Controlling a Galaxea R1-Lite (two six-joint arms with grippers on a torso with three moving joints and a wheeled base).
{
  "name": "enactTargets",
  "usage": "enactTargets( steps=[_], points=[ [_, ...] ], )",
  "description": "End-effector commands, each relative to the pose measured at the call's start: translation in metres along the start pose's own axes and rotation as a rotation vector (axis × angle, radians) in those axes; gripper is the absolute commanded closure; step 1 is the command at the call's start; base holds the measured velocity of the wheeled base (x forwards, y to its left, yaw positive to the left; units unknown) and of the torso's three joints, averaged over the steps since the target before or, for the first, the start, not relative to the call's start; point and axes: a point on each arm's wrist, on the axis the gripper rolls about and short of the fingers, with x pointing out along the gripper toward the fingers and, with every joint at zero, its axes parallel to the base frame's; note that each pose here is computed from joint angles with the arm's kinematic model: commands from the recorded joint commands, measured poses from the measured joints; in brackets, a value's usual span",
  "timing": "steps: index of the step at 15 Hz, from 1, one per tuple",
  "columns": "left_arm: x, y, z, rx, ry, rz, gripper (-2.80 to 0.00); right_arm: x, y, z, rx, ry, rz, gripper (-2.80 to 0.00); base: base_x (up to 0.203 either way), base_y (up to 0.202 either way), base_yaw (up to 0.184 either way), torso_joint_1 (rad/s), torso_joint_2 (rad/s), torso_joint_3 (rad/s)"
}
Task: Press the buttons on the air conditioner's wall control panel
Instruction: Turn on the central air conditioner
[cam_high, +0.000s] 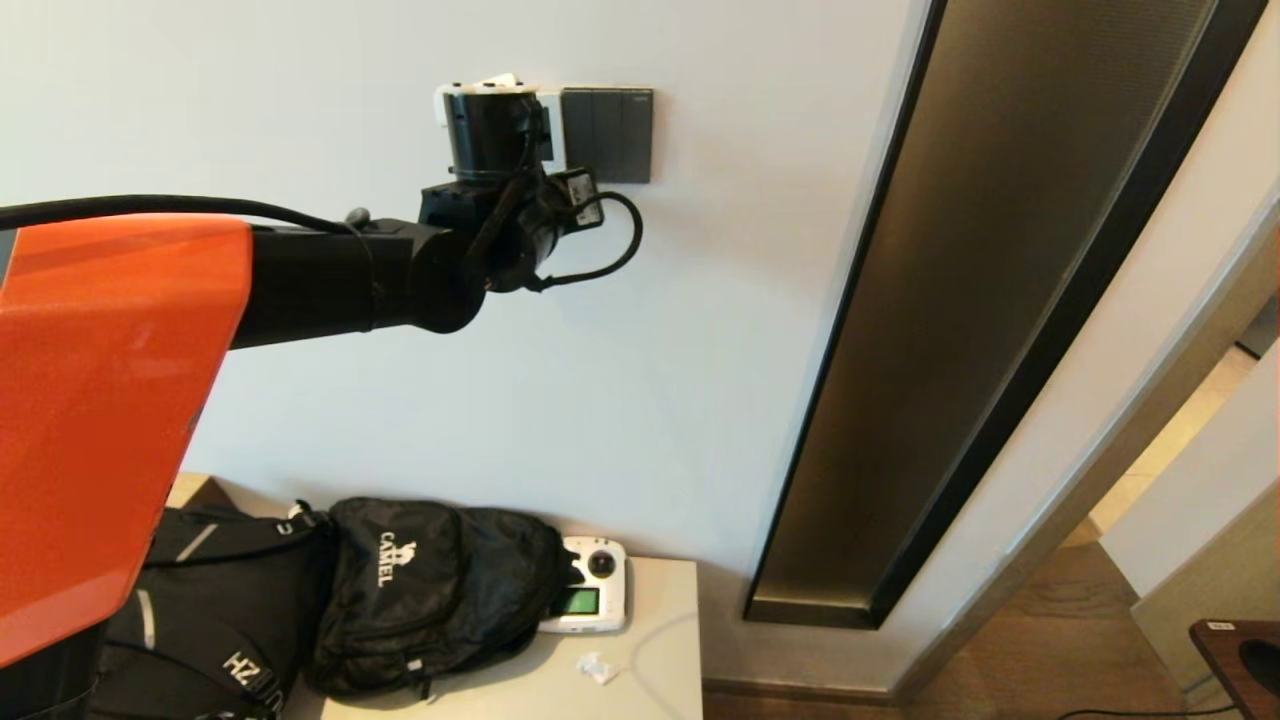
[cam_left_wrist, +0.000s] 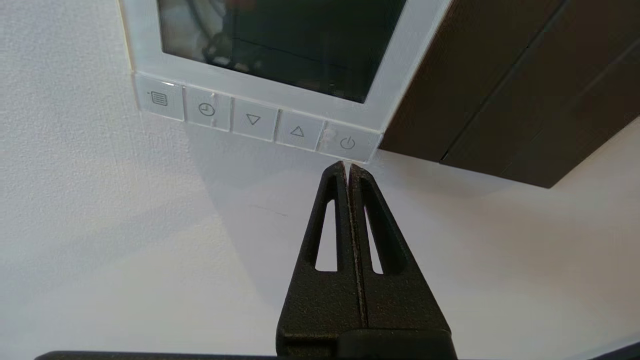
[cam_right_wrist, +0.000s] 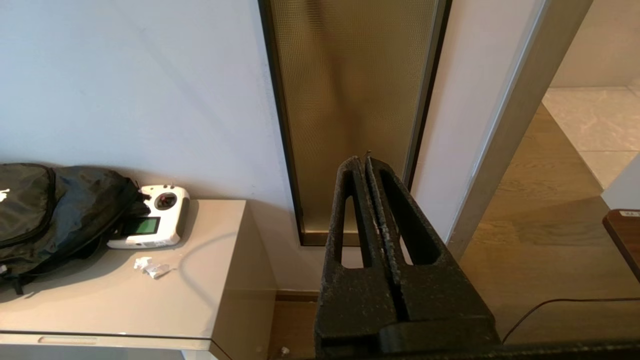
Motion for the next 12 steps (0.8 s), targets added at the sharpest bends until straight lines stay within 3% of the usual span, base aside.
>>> enactTargets(
  steps=[1,12],
  points=[
    [0.001,0.002,0.001,-0.003,-0.007,0.009,0.0,0.0,0.0,0.0,-0.001,0.0,0.0,0.0,0.0,0.0,0.0,0.0,0.0,0.0],
    [-0.001,0.009,0.011,-0.015,-0.032,0.031,0.0,0.0,0.0,0.0,-0.001,0.001,0.001,0.0,0.0,0.0,0.0,0.0,0.0,0.0]
  ],
)
